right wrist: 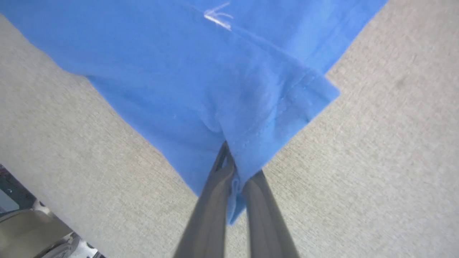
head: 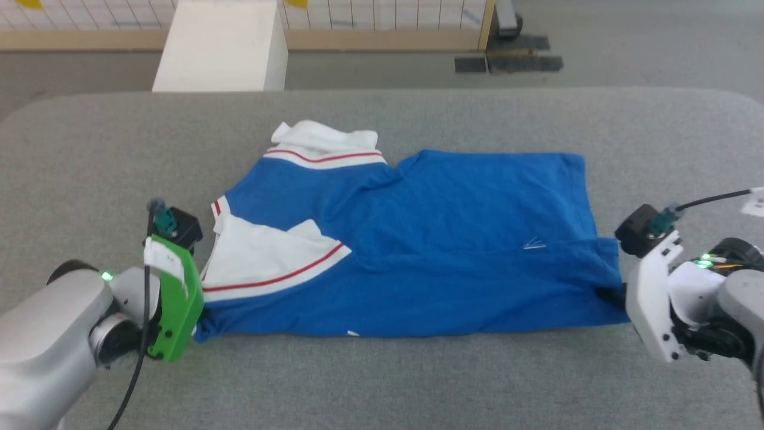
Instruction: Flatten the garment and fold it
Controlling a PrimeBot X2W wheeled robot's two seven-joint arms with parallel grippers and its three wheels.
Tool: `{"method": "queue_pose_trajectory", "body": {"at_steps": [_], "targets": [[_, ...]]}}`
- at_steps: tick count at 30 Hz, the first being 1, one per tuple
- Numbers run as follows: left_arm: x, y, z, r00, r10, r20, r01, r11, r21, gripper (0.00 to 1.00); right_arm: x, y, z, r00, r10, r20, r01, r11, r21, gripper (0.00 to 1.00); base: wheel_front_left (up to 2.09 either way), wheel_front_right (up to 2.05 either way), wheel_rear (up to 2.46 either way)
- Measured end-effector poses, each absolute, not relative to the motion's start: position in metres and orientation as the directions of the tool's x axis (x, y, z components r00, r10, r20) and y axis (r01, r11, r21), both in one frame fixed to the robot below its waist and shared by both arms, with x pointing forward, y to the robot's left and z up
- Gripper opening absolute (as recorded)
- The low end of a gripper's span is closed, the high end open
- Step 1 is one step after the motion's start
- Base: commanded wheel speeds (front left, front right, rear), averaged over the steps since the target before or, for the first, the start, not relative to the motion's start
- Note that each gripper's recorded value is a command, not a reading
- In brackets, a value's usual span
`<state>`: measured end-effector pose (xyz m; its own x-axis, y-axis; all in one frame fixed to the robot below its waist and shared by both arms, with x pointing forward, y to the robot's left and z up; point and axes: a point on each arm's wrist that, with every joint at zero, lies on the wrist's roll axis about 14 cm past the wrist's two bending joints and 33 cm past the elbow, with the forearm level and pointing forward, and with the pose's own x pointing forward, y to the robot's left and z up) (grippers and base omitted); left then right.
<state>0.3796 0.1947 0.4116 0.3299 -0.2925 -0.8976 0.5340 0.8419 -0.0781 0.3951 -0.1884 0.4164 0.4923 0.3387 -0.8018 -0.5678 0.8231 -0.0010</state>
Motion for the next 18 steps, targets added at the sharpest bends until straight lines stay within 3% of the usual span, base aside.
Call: {"method": "queue_pose_trajectory", "body": {"at_steps": [7, 18], "targets": [[0.345, 0.198, 0.423, 0.332, -0.325, -0.885, 0.546, 0.832, -0.1, 0.0, 0.38, -0.201, 0.45, 0.554, 0.359, -0.751, -0.575, 0.817, -0.034, 0.0, 0.0, 0.0, 0.0], [0.29, 0.2, 0.398, 0.272, -0.346, -0.898, 0.483, 0.856, -0.184, 0.0, 0.314, -0.217, 0.414, 0.44, 0.352, -0.826, -0.556, 0.829, 0.057, 0.0, 0.0, 0.0, 0.0]]}}
